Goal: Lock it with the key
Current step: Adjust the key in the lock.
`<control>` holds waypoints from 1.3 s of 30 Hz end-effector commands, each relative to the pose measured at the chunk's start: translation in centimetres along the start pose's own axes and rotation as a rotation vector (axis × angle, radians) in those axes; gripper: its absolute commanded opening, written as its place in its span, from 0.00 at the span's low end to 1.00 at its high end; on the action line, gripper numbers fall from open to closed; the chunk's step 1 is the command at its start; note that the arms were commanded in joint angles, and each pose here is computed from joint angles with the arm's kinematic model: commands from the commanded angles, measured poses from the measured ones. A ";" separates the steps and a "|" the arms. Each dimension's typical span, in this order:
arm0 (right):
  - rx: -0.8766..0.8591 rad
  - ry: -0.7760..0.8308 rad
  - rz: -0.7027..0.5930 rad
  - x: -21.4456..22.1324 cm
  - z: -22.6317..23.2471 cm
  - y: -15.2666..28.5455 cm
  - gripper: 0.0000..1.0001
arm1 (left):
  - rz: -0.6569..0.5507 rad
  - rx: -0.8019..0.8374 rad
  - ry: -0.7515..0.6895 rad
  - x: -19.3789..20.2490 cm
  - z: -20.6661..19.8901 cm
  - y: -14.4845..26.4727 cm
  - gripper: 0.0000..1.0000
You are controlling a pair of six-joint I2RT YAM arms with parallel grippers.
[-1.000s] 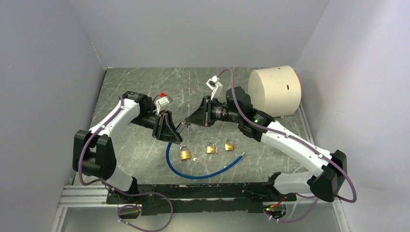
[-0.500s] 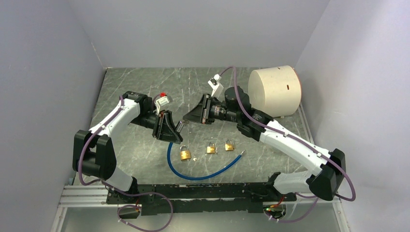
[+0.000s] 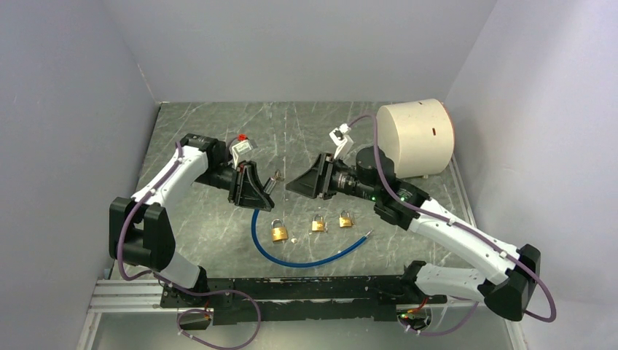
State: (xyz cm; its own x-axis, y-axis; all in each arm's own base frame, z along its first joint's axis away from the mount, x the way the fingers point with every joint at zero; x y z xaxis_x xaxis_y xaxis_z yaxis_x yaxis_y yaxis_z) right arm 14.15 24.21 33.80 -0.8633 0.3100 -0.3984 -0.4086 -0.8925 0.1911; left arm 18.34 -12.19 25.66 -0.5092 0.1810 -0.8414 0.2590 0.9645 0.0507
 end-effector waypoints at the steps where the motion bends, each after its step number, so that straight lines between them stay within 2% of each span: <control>1: -0.123 0.050 0.010 0.8 0.8 -1.4 0.46 | -0.127 0.028 0.015 -2.2 -2.5 -0.2 0.02; 13: -0.153 0.050 -0.207 1.8 0.7 -4.1 0.43 | -0.130 0.029 0.013 -2.2 -2.6 -0.2 0.02; 22: -0.136 0.013 -0.257 1.9 -0.1 -5.5 0.46 | -0.130 0.029 0.017 -2.1 -2.5 -0.2 0.02; 32: -0.150 -0.001 -0.247 2.1 -0.1 -6.8 0.45 | -0.131 0.027 0.019 -2.0 -2.3 -0.2 0.02; 37: -0.148 -0.007 -0.236 2.5 -0.3 -7.2 0.33 | -0.133 0.024 0.018 -2.0 -2.3 -0.1 0.02; 39: -0.141 -0.007 -0.232 2.7 -0.4 -7.2 0.25 | -0.136 0.022 0.015 -2.0 -2.3 -0.1 0.02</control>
State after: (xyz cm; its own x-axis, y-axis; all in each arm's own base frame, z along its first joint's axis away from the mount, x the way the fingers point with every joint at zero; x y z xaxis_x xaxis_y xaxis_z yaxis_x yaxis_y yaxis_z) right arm 14.94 31.02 30.21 -0.7616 0.4940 -0.4194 -0.5475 -0.8368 0.0086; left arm 18.43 -11.97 26.11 -0.4891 0.1753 -0.8544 0.2490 0.9669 0.0559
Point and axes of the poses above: each gripper's point midway between its finger pads, its own y axis back along the fingers, its own z axis along the line the jaws close on, x = y × z, the point moved 10 cm from there along y, back along the fingers, and after that the axes turned 13 degrees about -y, right-handed, at the moved point
